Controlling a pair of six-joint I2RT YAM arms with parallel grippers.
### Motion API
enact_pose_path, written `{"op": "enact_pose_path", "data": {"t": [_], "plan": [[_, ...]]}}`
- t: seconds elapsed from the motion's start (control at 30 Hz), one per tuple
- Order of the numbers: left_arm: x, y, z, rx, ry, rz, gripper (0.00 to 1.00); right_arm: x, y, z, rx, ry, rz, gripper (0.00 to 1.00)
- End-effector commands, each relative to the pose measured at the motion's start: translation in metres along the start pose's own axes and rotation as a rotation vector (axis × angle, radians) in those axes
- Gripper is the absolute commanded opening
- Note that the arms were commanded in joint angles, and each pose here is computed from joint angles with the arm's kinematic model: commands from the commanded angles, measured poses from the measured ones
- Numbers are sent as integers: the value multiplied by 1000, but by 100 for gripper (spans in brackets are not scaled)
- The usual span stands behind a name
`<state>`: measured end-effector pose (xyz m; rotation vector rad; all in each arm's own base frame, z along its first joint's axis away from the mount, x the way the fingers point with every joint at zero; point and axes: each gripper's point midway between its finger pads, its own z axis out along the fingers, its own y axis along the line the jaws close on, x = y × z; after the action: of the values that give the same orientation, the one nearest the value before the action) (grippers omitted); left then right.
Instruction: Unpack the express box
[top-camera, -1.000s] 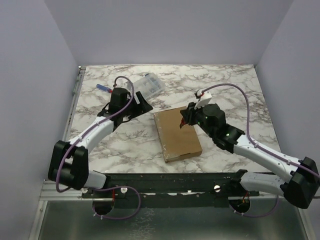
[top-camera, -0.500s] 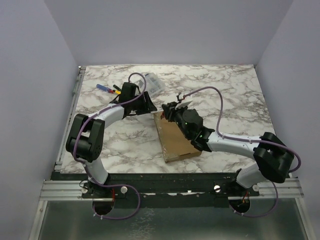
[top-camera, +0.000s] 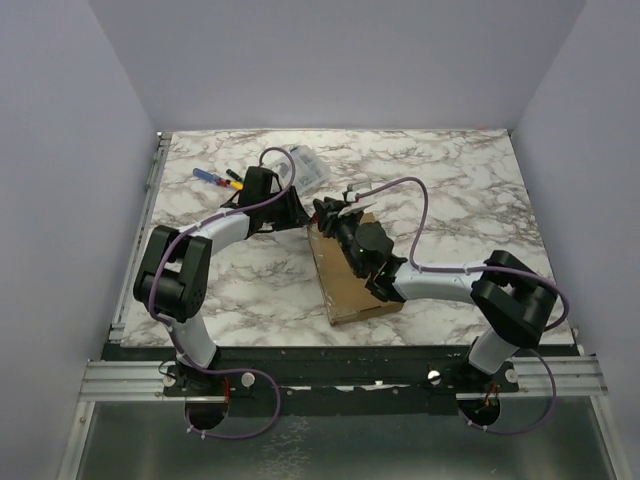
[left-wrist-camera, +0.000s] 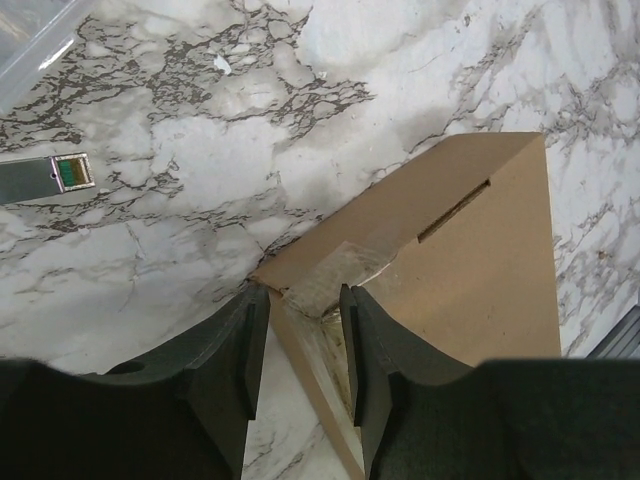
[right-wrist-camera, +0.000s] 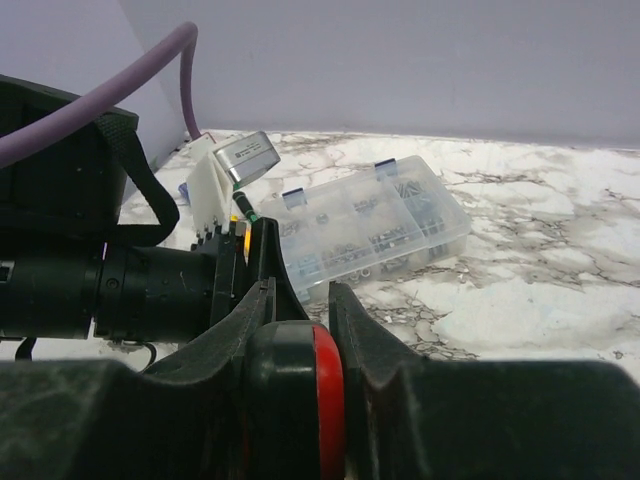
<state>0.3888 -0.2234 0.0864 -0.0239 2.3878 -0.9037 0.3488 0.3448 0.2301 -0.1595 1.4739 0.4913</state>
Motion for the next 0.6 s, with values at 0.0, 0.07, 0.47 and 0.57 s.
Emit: {"op": "enact_pose_path", "data": {"t": [0.0, 0.07, 0.47, 0.57], "plan": [[6, 5, 10, 20, 31, 10, 41, -22, 3, 7, 53, -104, 16, 1], [8, 6, 13, 22, 39, 11, 41, -22, 1, 8, 79, -112, 10, 1], [27, 11, 16, 33, 80, -48, 35, -14, -17, -2, 160, -100, 19, 1], [36, 18, 5, -3, 67, -58, 36, -10, -19, -8, 159, -62, 10, 1]]}}
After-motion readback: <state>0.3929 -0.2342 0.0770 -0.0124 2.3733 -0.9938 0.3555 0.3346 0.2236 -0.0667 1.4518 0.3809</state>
